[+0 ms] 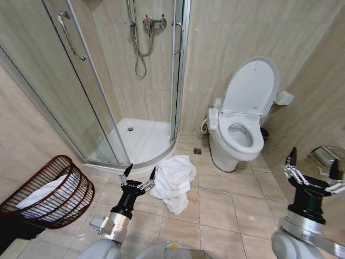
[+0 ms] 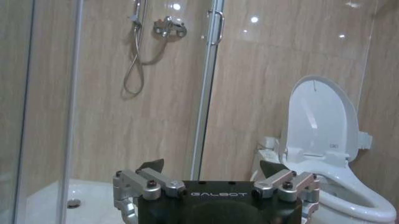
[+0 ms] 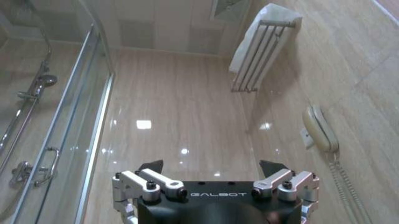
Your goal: Discard the used towel into the hamper.
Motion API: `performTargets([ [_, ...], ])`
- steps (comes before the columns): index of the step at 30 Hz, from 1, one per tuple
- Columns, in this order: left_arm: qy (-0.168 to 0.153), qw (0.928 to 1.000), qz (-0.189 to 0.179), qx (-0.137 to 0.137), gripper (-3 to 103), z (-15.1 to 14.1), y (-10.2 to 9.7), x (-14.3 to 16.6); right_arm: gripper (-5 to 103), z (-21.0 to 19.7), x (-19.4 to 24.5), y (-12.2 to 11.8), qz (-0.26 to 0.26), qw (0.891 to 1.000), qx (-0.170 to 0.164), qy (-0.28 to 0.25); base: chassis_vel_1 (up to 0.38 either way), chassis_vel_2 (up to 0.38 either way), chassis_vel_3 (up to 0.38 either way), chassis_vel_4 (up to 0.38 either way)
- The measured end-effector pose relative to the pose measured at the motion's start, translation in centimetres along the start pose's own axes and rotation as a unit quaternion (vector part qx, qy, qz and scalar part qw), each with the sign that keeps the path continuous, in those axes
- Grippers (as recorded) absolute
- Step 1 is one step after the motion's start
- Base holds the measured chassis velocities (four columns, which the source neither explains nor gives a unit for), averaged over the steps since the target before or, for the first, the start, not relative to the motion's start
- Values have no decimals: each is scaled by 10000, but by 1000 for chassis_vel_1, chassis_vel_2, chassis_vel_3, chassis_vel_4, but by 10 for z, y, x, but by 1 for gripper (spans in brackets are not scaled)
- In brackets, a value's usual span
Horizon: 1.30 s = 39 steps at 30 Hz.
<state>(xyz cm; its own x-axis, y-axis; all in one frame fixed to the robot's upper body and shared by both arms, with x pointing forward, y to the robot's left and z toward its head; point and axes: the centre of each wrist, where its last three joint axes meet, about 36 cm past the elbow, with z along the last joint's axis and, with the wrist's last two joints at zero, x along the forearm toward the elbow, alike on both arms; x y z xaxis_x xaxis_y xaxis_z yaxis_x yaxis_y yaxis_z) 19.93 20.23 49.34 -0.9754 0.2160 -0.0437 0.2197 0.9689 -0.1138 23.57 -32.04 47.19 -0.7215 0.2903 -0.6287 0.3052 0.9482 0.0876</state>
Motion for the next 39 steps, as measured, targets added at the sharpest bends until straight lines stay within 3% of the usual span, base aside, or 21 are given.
performTargets([
  [39,0,10000,0,0,100,0,0,0,100,2,2,-1,-26,10000,10,31,0,0,0,0],
])
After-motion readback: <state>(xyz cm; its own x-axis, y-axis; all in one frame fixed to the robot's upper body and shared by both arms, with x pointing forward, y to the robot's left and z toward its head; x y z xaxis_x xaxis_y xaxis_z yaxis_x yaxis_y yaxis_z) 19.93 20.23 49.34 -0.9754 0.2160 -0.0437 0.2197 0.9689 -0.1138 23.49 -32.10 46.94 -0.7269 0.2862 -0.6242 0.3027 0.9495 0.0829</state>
